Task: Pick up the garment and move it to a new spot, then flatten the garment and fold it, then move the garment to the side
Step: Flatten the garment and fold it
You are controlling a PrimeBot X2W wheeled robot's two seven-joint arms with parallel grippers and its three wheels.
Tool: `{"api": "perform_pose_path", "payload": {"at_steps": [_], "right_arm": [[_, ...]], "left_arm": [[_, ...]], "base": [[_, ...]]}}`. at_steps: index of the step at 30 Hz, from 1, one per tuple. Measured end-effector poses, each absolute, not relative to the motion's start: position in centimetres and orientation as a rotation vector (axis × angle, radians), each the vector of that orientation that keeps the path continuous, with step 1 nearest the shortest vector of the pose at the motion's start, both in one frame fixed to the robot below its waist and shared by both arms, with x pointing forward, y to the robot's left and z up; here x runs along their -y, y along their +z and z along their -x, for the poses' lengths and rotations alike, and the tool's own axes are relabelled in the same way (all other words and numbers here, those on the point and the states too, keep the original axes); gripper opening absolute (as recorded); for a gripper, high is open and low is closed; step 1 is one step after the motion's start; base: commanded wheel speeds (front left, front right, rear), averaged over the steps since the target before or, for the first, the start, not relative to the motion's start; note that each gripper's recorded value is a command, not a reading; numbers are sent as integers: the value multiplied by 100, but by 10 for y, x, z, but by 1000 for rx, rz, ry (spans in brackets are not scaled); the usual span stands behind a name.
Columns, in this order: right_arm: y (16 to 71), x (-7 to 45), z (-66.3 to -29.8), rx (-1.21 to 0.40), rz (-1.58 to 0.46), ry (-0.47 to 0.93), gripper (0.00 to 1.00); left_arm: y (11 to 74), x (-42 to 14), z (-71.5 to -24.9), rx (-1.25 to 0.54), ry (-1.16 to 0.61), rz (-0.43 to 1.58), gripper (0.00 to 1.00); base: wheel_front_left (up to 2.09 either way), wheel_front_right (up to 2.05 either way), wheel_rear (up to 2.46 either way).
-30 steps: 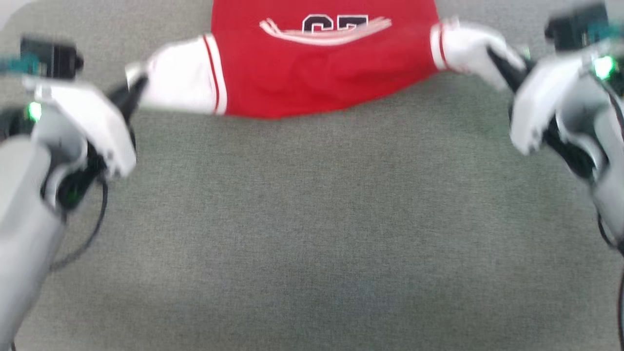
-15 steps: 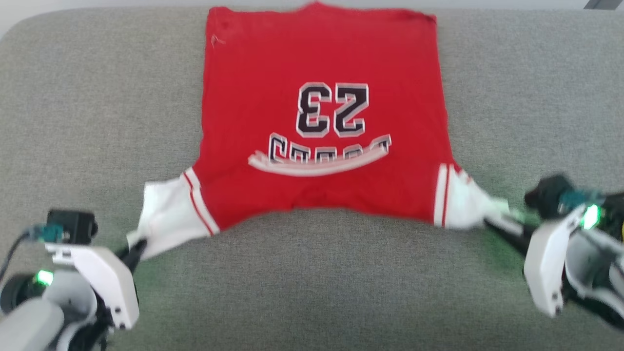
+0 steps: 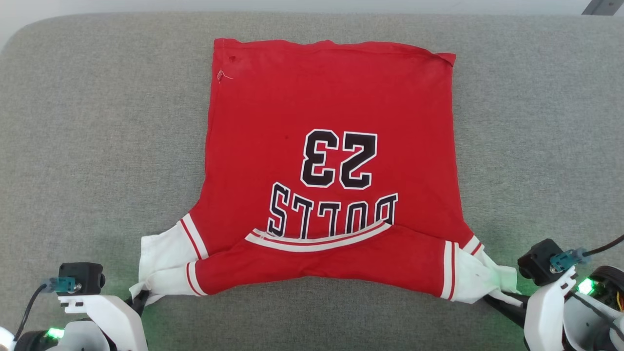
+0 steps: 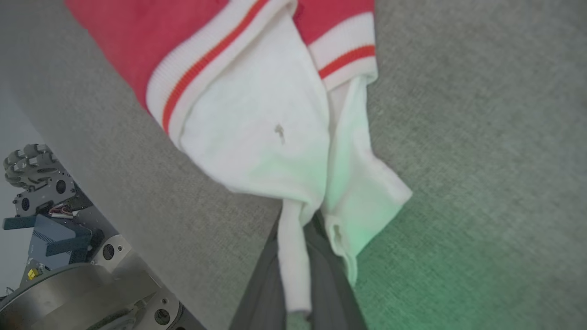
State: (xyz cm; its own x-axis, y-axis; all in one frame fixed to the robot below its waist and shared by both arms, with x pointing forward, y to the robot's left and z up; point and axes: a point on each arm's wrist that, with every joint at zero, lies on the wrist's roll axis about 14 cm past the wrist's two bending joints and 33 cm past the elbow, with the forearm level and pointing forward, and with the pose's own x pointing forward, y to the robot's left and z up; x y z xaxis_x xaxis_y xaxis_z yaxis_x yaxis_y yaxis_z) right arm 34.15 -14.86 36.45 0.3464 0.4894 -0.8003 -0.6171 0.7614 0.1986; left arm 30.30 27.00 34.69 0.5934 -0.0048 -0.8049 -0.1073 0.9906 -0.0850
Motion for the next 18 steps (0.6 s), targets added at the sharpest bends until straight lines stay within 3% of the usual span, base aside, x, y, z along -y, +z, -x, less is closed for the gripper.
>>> {"api": "perform_pose_path", "payload": {"at_steps": [3,5,6,11,18], "right_arm": [[361,150,-342,-987,130,702,0],[358,150,-344,-986,119,687,49],[358,150,-345,-982,123,684,100],[372,139,-355,-940,91,693,100],[426,137,-396,-784,91,658,100]], "left_arm": [[344,-268,-303,-926,62,148,0],[343,-265,-305,-909,62,167,0],[343,-264,-307,-901,61,170,0],[350,-258,-319,-830,49,196,0],[372,-239,-345,-691,-10,210,0]], "base": [[0,0,0],[0,0,0],[0,0,0],[0,0,0],[0,0,0]]}}
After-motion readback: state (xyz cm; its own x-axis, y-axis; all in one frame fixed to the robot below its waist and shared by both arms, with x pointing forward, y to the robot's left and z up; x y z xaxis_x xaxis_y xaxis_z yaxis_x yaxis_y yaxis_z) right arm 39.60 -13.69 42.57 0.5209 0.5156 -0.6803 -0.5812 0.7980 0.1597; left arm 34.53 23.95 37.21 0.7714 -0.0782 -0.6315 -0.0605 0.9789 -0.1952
